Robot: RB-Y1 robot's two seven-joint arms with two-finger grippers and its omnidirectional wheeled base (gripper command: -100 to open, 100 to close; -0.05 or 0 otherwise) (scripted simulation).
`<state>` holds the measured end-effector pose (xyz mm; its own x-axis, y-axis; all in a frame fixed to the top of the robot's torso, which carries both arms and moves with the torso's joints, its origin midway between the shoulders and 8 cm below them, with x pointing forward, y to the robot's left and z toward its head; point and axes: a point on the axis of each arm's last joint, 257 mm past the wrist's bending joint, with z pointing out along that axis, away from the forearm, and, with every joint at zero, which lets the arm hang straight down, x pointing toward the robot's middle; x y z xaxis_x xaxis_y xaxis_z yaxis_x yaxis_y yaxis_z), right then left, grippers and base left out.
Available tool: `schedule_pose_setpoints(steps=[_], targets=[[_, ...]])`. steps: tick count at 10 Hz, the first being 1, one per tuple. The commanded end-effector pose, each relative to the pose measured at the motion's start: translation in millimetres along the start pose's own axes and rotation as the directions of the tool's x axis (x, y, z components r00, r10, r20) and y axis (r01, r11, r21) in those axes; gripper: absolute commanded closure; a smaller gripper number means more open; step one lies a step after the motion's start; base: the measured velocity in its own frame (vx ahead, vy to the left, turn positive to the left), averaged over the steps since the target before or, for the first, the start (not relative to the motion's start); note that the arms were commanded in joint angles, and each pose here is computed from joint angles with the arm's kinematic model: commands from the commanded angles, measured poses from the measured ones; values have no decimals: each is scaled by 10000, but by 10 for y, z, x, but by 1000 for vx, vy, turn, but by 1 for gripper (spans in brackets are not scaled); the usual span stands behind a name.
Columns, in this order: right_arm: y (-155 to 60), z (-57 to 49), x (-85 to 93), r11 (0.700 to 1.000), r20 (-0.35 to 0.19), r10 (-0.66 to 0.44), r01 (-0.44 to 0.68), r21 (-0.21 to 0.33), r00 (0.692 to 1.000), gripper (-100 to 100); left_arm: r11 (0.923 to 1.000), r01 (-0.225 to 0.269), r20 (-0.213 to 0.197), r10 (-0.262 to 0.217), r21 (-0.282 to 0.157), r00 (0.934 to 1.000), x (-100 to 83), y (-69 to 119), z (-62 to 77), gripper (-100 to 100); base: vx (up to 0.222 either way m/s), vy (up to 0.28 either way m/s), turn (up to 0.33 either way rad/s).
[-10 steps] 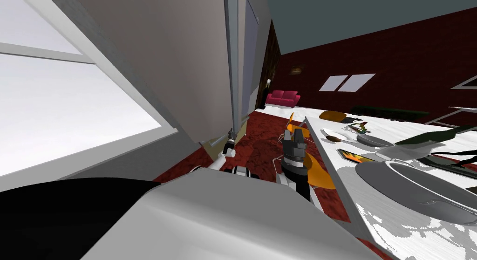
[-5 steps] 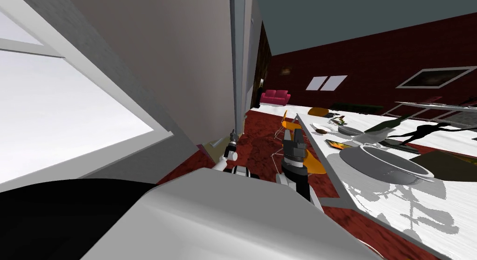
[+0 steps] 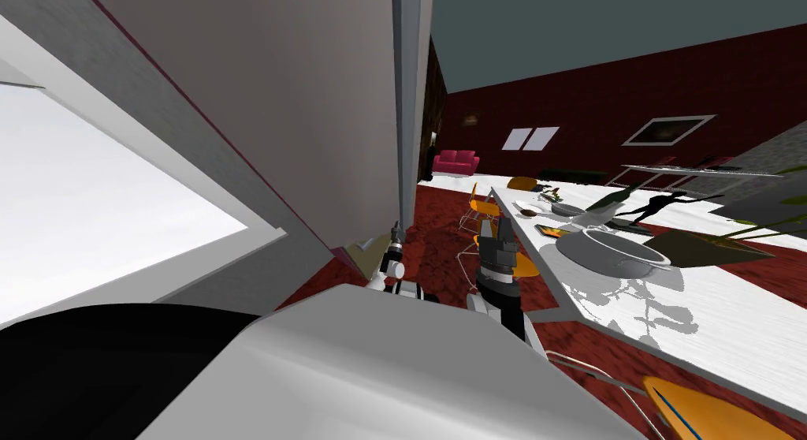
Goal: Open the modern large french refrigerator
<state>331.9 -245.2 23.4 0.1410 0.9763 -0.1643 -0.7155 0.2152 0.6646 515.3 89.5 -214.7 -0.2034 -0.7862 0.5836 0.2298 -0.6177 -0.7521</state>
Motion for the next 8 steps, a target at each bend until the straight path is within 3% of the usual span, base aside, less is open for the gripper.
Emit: schedule_pose_setpoints(steps=[1, 2, 3, 4, 6, 7, 8], targets=[[0, 0, 0, 10000, 1, 0, 0, 1, 10000, 0, 9998, 155, -98, -154, 114, 9998, 245, -19, -109, 100, -84, 129, -199], [0, 0, 0, 10000, 0, 0, 0, 0, 10000, 0, 9996, 205, -146, -202, 199, 9997, 274, -57, -93, 100, -77, 103, -148], [0, 0, 0, 10000, 1, 0, 0, 1, 10000, 0, 9999, 99, 8, -99, -75, 10000, 174, 39, -148, 100, -27, 30, -38], [0, -1, 0, 10000, 2, 1, -1, 2, 10000, 0, 9990, 247, -390, -262, -377, 9989, 340, 136, -188, 100, -91, 93, -130], [0, 0, 0, 10000, 0, -1, 1, -1, 10000, 0, 9974, 407, -795, -454, -599, 9958, 510, 201, -220, 100, -188, 186, -190], [0, 0, 0, 10000, 0, 0, 0, -1, 10000, 0, 9974, 407, -795, -454, -599, 9958, 510, 201, -220, 100, -127, 118, -110], [0, 0, 0, 10000, 1, 1, -1, 1, 10000, 0, 9949, 556, -1189, -654, -836, 9908, 678, 265, -263, 100, -176, 120, -143]])
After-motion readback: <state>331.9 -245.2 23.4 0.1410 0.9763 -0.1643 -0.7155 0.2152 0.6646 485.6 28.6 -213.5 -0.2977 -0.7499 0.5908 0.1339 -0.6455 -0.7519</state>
